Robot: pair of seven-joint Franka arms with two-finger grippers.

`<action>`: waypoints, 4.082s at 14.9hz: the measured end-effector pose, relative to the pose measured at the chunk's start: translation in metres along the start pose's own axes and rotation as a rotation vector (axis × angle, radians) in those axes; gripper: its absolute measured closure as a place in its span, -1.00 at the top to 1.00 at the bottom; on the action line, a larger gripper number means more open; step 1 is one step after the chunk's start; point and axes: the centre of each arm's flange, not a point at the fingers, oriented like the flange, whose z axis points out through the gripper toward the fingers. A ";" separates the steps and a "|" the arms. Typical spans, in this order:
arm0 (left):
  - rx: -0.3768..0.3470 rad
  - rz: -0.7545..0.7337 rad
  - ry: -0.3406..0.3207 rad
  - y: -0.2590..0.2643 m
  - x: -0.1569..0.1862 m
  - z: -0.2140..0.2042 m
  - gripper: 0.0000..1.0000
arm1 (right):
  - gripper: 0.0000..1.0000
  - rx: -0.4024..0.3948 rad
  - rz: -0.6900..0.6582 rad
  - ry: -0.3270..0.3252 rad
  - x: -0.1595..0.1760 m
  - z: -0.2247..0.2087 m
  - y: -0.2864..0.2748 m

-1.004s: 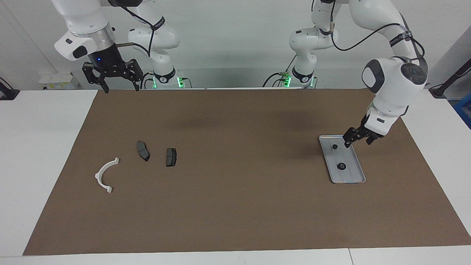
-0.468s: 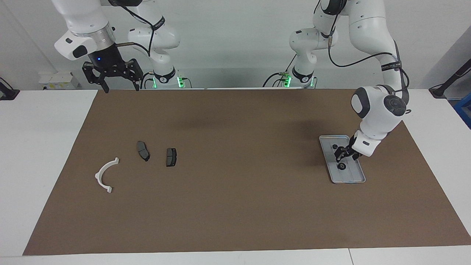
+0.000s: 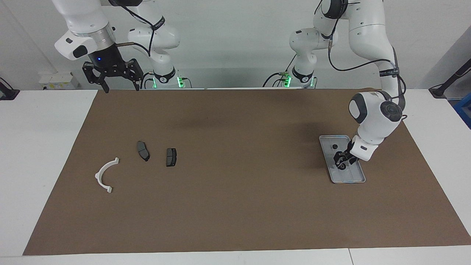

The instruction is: Place bearing gear from tray to pile

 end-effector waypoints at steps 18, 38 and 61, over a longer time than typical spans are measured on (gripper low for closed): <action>0.018 -0.227 -0.074 0.223 -0.013 -0.073 -0.31 | 1.00 0.000 0.000 0.000 0.000 0.000 0.000; 0.081 -0.171 -0.037 0.262 -0.064 -0.047 1.00 | 1.00 0.001 -0.004 -0.004 -0.001 0.002 -0.002; 0.074 0.068 -0.093 0.001 -0.090 -0.002 0.21 | 1.00 0.009 0.481 0.005 0.049 0.267 -0.407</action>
